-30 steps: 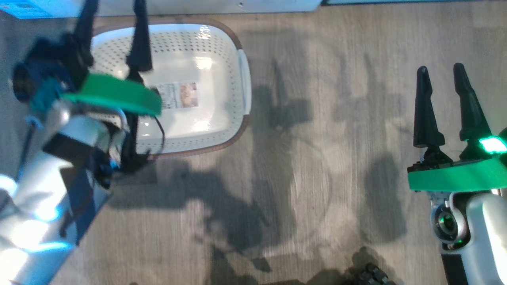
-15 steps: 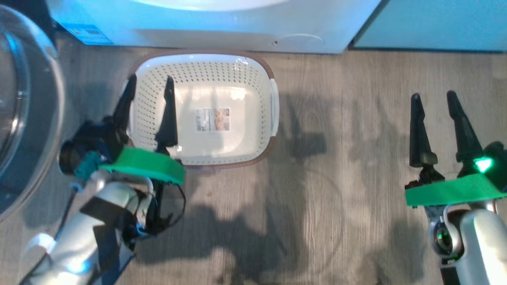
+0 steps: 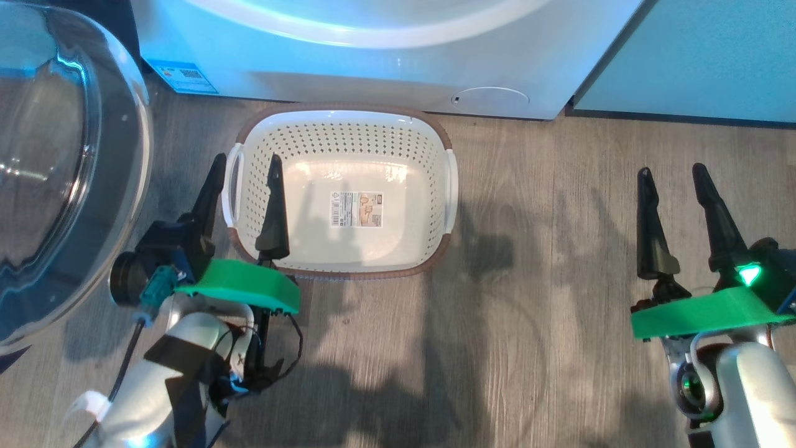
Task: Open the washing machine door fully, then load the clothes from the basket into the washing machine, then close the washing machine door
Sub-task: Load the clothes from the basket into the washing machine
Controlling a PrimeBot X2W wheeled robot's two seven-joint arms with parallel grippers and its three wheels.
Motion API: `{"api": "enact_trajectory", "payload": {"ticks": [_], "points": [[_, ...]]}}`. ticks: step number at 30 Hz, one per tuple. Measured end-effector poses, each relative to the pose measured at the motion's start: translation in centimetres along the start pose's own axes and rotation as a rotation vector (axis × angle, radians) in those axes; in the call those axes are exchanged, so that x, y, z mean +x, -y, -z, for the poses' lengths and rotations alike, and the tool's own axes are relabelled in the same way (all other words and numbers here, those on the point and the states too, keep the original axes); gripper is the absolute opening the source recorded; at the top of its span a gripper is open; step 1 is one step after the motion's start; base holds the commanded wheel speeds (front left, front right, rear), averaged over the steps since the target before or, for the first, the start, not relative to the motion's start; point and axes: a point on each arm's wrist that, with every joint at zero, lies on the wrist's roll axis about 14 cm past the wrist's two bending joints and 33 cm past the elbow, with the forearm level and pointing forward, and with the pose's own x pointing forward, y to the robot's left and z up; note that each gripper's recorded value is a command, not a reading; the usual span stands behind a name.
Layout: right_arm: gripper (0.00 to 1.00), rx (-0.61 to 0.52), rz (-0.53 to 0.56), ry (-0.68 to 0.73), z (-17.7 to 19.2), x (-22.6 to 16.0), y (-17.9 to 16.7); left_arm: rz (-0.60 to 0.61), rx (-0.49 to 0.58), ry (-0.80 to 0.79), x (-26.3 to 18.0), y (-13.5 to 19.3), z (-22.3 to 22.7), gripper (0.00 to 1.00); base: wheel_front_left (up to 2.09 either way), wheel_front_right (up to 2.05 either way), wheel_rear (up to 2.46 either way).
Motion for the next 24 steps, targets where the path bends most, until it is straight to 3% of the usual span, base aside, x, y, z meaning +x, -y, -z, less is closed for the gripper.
{"api": "enact_trajectory", "payload": {"ticks": [13, 24], "points": [[1.00, 0.005, 0.012, -0.018, 0.6, -0.2, 0.4, -0.027, -0.003, -0.032, 0.8, -0.7, 1.6, 1.00, 0.00, 0.00, 0.00], [1.00, 0.025, 0.048, -0.041, 1.8, -0.3, 1.8, 0.019, 0.012, -0.031, 5.9, -0.5, 1.9, 1.00, 0.00, 0.00, 0.00]]}}
